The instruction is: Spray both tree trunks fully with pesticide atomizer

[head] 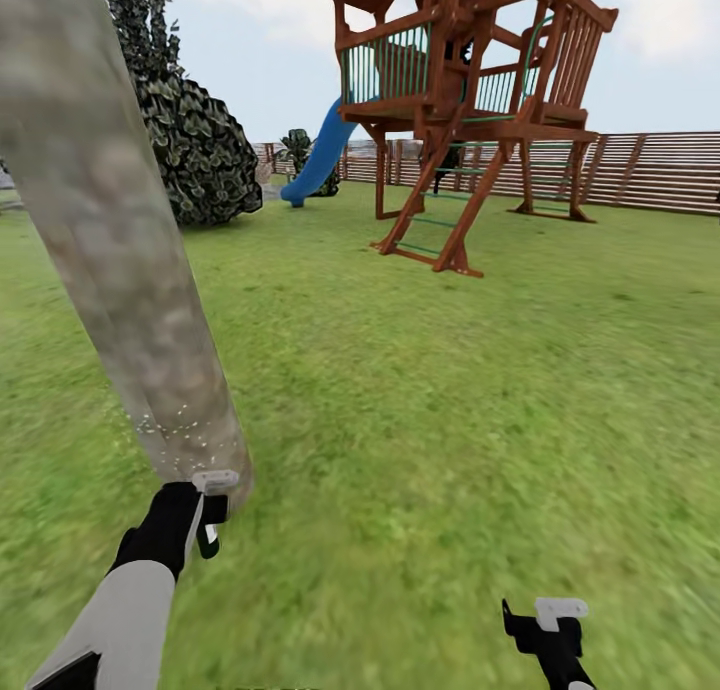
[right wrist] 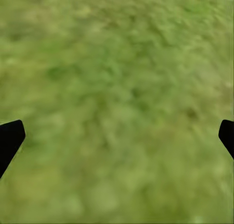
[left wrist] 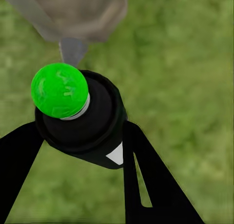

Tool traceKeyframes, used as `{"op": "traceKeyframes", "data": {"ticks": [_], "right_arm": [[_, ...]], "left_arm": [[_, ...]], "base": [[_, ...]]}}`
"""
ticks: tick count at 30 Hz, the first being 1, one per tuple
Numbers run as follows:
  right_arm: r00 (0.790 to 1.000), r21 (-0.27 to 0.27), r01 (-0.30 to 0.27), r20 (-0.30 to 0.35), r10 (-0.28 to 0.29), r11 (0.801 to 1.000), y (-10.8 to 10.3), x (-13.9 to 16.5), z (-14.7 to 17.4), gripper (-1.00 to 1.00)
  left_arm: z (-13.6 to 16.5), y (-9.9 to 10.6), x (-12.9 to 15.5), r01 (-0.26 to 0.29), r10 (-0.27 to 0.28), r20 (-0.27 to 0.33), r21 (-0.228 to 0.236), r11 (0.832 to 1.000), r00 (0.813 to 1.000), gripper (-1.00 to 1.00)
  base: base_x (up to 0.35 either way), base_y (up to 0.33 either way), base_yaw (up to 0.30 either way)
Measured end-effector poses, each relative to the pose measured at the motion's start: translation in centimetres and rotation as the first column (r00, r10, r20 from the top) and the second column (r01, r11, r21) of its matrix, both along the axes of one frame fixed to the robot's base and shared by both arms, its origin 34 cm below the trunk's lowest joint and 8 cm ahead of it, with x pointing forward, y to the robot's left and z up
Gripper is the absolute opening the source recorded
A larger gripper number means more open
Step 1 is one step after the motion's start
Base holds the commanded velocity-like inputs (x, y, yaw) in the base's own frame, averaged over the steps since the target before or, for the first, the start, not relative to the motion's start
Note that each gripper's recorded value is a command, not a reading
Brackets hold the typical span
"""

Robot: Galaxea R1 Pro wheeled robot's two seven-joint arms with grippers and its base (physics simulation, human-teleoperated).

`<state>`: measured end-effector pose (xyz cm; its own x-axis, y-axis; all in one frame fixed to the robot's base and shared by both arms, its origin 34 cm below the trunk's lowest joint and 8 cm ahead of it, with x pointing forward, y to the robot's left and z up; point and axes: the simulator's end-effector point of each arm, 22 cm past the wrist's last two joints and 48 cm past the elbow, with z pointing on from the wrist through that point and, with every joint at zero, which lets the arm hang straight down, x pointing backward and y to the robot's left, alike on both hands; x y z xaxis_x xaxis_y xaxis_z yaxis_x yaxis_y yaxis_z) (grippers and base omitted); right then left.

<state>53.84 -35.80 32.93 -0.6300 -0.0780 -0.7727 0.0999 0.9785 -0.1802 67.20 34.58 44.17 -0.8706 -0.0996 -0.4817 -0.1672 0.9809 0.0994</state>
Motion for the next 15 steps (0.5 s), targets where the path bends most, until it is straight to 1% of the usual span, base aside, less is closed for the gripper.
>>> {"op": "traceKeyframes", "data": {"ticks": [5,7,12,14,15], "right_arm": [[1.000,0.000,0.000,0.000,0.000,1.000,0.01,0.00,0.00,1.00],[1.000,0.000,0.000,0.000,0.000,1.000,0.01,0.00,0.01,1.00],[1.000,0.000,0.000,0.000,0.000,1.000,0.03,-0.02,0.01,1.00],[1.000,0.000,0.000,0.000,0.000,1.000,0.02,-0.01,0.00,1.00],[1.000,0.000,0.000,0.000,0.000,1.000,0.02,-0.02,-0.01,1.00]], "left_arm": [[0.02,-0.37,0.10,0.003,-0.003,0.003,-0.004,1.000,1.000,-1.00],[0.05,-0.68,0.20,0.006,-0.006,0.007,-0.007,1.000,1.000,-1.00],[0.09,-0.99,0.31,0.010,-0.010,0.012,-0.009,1.000,1.000,-1.00],[0.07,-0.99,0.32,0.011,-0.011,0.012,-0.008,1.000,1.000,-1.00],[0.07,-0.99,0.34,0.011,-0.011,0.013,-0.008,1.000,1.000,-1.00]], "base": [[0.000,0.000,0.278],[0.103,-0.058,0.278],[0.211,-0.182,0.278],[0.060,-0.260,0.218],[0.014,-0.272,0.072]]}}
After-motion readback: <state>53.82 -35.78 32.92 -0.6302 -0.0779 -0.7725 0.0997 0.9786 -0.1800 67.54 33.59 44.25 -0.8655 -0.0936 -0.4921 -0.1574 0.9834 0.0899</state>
